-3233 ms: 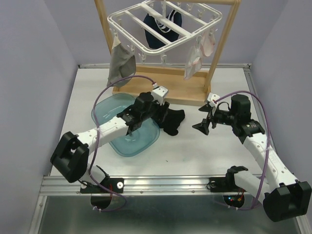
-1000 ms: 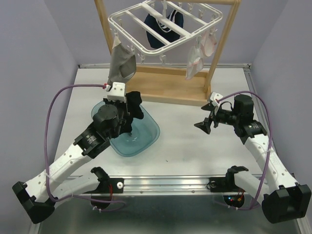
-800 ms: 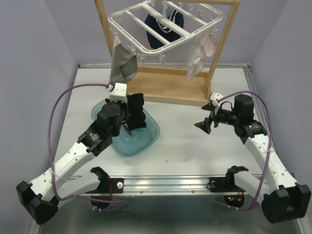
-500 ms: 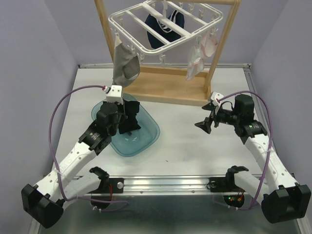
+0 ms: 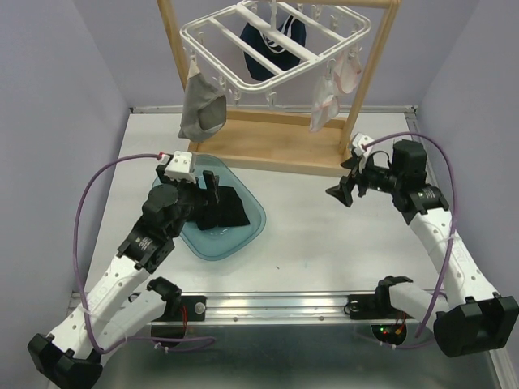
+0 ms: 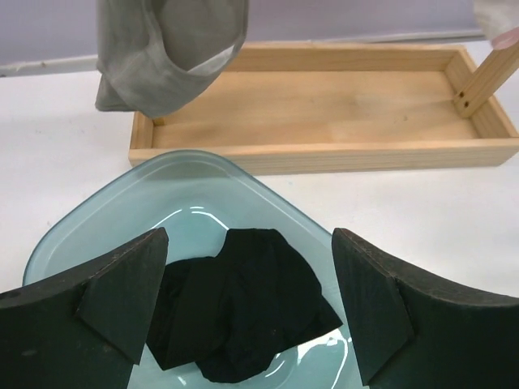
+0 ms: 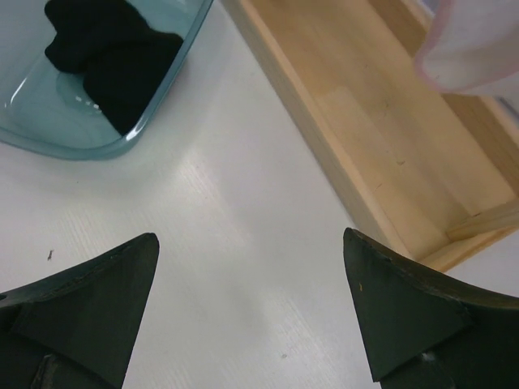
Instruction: Remove the underwear clipped to the hanger
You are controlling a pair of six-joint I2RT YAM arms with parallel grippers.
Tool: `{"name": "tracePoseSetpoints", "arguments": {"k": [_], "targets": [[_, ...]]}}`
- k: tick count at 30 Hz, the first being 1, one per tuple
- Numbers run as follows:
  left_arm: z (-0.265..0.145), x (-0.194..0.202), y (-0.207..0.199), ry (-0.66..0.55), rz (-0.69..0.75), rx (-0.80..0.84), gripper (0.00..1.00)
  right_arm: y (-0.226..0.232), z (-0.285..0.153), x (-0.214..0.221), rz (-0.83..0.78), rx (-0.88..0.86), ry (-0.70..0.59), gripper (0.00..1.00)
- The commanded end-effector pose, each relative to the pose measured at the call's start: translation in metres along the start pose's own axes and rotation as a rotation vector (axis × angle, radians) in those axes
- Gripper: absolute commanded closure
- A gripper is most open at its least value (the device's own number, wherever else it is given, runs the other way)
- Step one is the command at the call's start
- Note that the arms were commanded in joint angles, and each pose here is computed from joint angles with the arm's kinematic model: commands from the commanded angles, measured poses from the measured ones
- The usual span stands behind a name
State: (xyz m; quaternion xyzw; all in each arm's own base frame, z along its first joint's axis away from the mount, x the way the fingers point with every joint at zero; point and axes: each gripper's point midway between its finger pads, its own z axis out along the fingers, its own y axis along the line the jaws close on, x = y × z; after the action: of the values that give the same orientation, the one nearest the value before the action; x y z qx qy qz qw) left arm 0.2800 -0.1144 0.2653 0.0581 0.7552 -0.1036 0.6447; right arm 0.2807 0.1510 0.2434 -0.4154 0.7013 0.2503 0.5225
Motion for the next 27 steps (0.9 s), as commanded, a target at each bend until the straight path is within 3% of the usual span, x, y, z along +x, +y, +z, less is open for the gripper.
{"name": "tracePoseSetpoints", "arguments": {"k": [1, 7, 11, 17, 23, 27], "targets": [[-0.005, -0.009, -0.009, -0.071, 0.008, 0.071, 0.07, -0.032, -0.022, -0.09, -0.05, 0.127, -0.122, 0.0], [-0.01, -0.009, -0.012, -0.086, 0.019, 0.104, 0.07, -0.046, -0.034, -0.179, -0.088, 0.115, -0.258, 0.0], [-0.011, -0.009, -0.014, -0.091, 0.029, 0.118, 0.07, -0.061, -0.033, -0.206, -0.149, 0.126, -0.288, 0.0], [-0.012, -0.01, -0.015, -0.096, 0.031, 0.129, 0.07, -0.099, -0.024, -0.225, -0.123, 0.23, -0.311, 0.0], [-0.015, -0.013, -0.016, -0.11, 0.028, 0.142, 0.07, -0.109, -0.01, -0.231, -0.087, 0.19, -0.328, 0.0], [-0.015, -0.013, -0.014, -0.111, 0.029, 0.137, 0.07, -0.108, 0.005, -0.215, -0.182, 0.131, -0.296, 0.0]]}}
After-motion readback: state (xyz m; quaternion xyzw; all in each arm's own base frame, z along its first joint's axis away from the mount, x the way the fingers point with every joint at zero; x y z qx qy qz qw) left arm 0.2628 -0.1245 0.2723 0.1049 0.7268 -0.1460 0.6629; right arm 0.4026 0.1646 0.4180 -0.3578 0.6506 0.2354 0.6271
